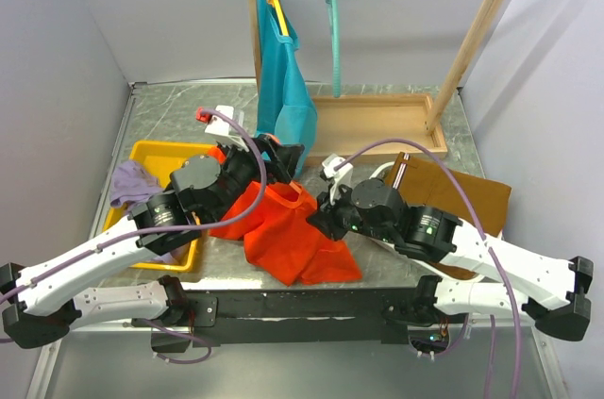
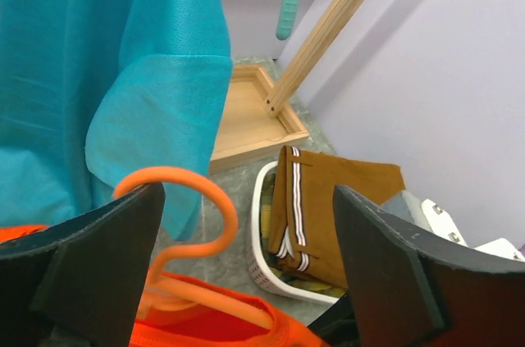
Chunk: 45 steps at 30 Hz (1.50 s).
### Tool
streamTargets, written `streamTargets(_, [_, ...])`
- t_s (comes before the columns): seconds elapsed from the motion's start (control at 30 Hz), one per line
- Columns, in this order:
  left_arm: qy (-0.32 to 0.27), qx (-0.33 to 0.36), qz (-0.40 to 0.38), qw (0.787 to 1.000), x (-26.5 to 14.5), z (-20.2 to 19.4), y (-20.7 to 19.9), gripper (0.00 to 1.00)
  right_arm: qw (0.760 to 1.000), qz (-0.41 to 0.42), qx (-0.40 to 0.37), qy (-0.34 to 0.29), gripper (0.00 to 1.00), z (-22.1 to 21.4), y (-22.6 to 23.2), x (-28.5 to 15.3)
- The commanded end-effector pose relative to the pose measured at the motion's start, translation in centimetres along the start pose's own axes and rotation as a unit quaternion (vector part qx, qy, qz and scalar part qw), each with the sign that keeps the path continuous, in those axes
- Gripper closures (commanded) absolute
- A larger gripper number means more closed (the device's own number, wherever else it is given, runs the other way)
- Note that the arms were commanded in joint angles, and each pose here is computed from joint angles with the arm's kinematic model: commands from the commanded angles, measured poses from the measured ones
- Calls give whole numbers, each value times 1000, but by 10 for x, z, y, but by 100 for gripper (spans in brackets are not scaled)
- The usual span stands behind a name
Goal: Place the t-shirt on the hanger
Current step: Place the hanger at the clothesline.
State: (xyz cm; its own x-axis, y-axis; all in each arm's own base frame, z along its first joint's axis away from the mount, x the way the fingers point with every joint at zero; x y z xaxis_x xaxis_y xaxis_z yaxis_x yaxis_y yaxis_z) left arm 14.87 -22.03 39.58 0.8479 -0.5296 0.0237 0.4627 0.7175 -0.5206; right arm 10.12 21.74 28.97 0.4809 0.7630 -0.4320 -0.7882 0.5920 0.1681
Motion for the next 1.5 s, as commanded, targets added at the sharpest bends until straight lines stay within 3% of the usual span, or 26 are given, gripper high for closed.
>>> streamTargets(0.0, [-29, -9, -13, 999, -5, 18, -6, 9, 999, -3, 7, -31, 100, 0, -3, -9])
streamTargets(0.1, [-39, -8, -4, 999, -13, 27, -3, 1, 1000, -2, 16, -24, 100, -13, -5, -12])
streamTargets(0.4, [-71, -9, 19, 997, -40, 44, 13, 1, 999, 8, 38, 17, 100, -58, -11, -25])
streamTargets(0.8, [-86, -21, 23, 996, -62, 55, 24, 1, 976, -118, 178, 31, 100, -88, -28, -33])
streamTargets(1.13, [-74, -24, 12, 997, -75, 58, 27, 1, 933, -238, 269, -10, 100, -65, -52, -25])
streamTargets(1.2, [-73, -25, 8, 997, -78, 60, 26, 1, 920, -269, 285, -25, 100, -55, -74, -25])
streamTargets(1.27, [-72, -24, 3, 997, -79, 62, 25, 1, 920, -252, 297, -40, 100, -39, -82, -28])
streamTargets(1.47, [-61, -10, -1, 998, -79, 70, 19, 1, 904, -303, 294, -65, 100, 6, -114, -52])
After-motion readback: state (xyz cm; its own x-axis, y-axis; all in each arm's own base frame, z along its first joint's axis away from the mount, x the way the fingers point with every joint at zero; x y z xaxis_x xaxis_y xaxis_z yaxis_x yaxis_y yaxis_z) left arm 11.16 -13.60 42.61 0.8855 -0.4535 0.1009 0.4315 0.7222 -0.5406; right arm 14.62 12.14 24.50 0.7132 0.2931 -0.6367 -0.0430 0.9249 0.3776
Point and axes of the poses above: each gripper's point midway between its finger pads, its own x axis out along the fingers, its own y axis along the line the jaws close on, z = x × y, the point moved 9 cm from there along -x, back along the fingers, and after that the axes turned 4 degrees about -x, right-handed, at the moved point
